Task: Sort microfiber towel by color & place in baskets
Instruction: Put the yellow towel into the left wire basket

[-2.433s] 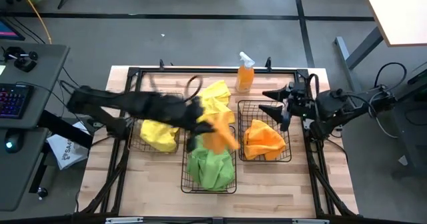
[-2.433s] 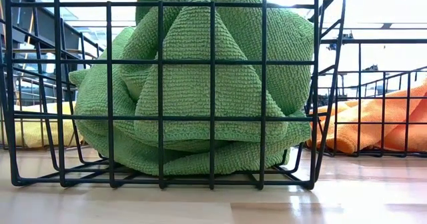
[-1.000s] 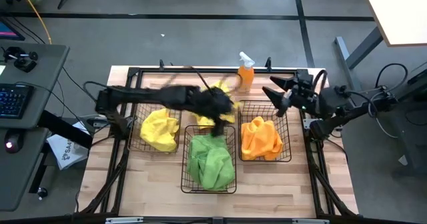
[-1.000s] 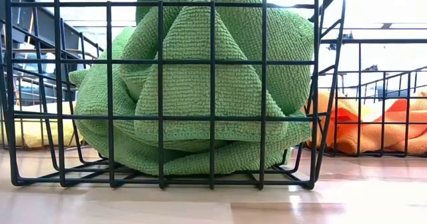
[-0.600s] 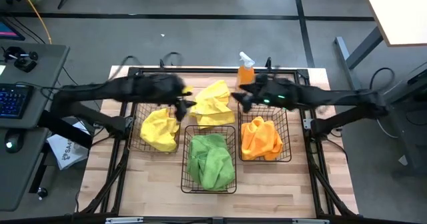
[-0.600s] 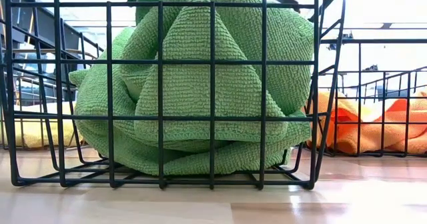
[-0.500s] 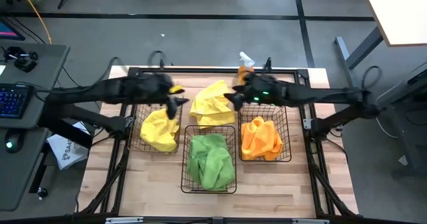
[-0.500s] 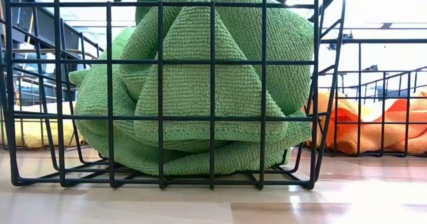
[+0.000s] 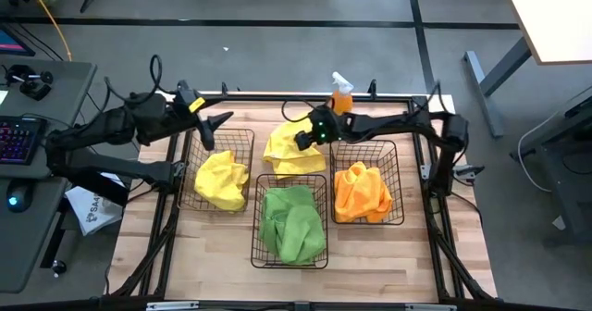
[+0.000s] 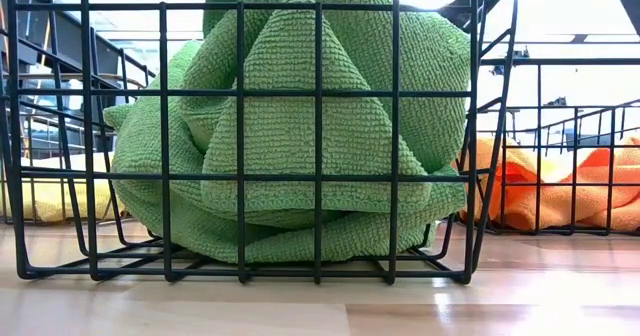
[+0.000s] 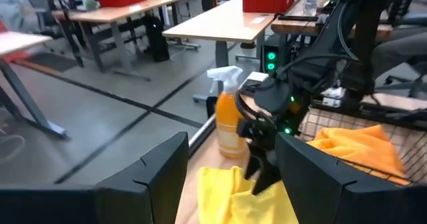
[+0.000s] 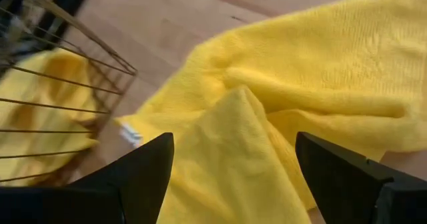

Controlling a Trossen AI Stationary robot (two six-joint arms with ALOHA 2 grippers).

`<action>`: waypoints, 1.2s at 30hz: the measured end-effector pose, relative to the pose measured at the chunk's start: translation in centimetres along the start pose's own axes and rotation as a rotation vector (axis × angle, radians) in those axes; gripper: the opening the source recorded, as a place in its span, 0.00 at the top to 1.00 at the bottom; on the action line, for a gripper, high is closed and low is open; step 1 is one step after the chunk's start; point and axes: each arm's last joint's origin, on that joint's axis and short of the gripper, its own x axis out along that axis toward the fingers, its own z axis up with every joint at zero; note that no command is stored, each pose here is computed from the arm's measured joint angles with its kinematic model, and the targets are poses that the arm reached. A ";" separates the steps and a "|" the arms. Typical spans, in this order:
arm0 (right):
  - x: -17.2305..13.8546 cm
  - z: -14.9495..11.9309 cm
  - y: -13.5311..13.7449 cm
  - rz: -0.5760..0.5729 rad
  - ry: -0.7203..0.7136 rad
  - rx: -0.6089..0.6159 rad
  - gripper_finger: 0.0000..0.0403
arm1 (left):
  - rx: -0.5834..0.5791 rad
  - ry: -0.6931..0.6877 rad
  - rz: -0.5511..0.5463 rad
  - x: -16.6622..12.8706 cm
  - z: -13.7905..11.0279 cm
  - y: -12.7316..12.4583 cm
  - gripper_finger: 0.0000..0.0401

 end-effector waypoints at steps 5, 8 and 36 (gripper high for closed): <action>1.5 -0.7 -0.7 -0.034 0.019 -0.010 0.23 | 0.071 0.007 0.026 0.2 0.0 0.3 0.47; 2.1 -1.1 -1.0 -0.045 0.033 -0.021 0.23 | 0.106 0.016 0.035 0.5 -0.1 0.4 0.47; -2.0 4.9 7.3 0.066 0.039 -0.537 0.99 | -0.050 -0.283 0.062 -0.1 3.2 0.9 0.47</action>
